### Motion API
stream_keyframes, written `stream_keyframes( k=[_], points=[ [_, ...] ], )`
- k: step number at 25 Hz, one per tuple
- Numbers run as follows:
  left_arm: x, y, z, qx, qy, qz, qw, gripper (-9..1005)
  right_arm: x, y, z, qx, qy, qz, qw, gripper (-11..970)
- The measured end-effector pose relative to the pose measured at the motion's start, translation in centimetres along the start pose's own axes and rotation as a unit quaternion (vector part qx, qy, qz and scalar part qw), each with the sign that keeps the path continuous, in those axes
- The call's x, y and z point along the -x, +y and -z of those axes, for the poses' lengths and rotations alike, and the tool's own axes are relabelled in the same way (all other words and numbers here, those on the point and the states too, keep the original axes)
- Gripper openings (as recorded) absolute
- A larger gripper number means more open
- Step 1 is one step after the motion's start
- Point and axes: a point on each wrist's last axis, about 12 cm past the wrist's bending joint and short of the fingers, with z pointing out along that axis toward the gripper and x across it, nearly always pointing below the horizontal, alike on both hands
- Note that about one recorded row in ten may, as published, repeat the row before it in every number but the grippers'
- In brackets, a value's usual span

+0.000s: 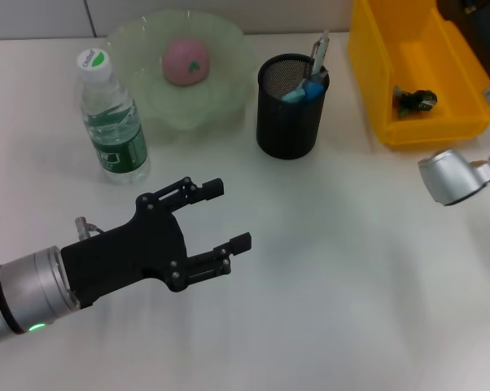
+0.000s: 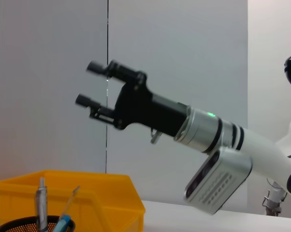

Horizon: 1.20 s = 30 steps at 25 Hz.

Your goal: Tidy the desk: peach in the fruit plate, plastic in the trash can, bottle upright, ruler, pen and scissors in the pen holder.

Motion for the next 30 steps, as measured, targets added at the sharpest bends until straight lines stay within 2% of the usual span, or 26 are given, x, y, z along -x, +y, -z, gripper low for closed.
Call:
stream_keyframes(
  k=[2,4,5,6,7,8,9,12,16,17,19,20,21,25,27,29,30],
  points=[
    [0.0,0.0,0.1,0.001,0.001,0.001,1.000,770,-0.5,-0.6,0.5,-0.027,0.025,-0.055,0.998,575],
    [-0.1,0.0,0.1,0.002,0.002,0.002,1.000,770,-1.0,-1.2,1.0,-0.058,0.055,-0.123,0.989,700],
    [-0.1,0.0,0.2,0.003,0.002,0.002,1.000,770,-1.3,-1.5,1.3,-0.075,0.072,-0.162,0.981,762],
    [-0.1,-0.1,0.2,0.003,0.002,0.002,1.000,770,-1.9,-1.8,1.7,-0.100,0.094,-0.232,0.963,774],
    [-0.1,-0.1,0.2,0.003,0.001,0.003,1.000,770,-1.9,-1.8,1.7,-0.100,0.094,-0.232,0.963,785],
    [-0.1,-0.1,0.2,0.003,0.001,0.003,1.000,770,-2.6,-1.9,2.2,-0.123,0.115,-0.317,0.933,797],
    [-0.1,-0.1,0.2,0.003,0.000,0.004,1.000,770,-2.6,-1.9,2.2,-0.123,0.115,-0.317,0.933,808],
    [-0.1,-0.2,0.2,0.003,-0.003,0.007,1.000,770,-3.3,-1.6,3.0,-0.147,0.144,-0.451,0.869,820],
    [-0.1,-0.2,0.3,0.003,-0.004,0.013,1.000,770,-3.5,-0.6,3.6,-0.151,0.159,-0.613,0.759,820],
    [-0.1,-0.2,0.2,0.003,-0.004,0.014,1.000,770,-3.4,-0.3,3.6,-0.148,0.158,-0.654,0.725,820],
    [0.0,-0.2,0.2,0.003,-0.005,0.014,1.000,770,-2.9,0.5,3.5,-0.129,0.153,-0.741,0.641,820],
    [0.0,-0.2,0.2,0.002,-0.005,0.015,1.000,770,-2.7,0.7,3.4,-0.121,0.149,-0.765,0.615,820],
    [0.0,-0.1,0.2,0.002,-0.005,0.018,1.000,770,-2.4,1.0,3.2,-0.106,0.143,-0.799,0.574,820],
    [0.2,0.1,0.2,0.001,-0.003,0.029,1.000,770,-1.5,1.8,2.5,-0.040,0.106,-0.896,0.430,820],
    [0.2,0.2,0.2,0.000,-0.003,0.031,1.000,770,-1.2,2.0,2.1,0.014,0.077,-0.931,0.356,820],
    [0.2,0.2,0.2,-0.002,-0.002,0.032,0.999,770,-1.0,1.8,2.0,0.067,0.047,-0.949,0.304,820],
    [0.2,0.2,0.2,-0.002,-0.002,0.032,0.999,770,-0.8,1.6,2.0,0.092,0.031,-0.953,0.286,820]
  ],
)
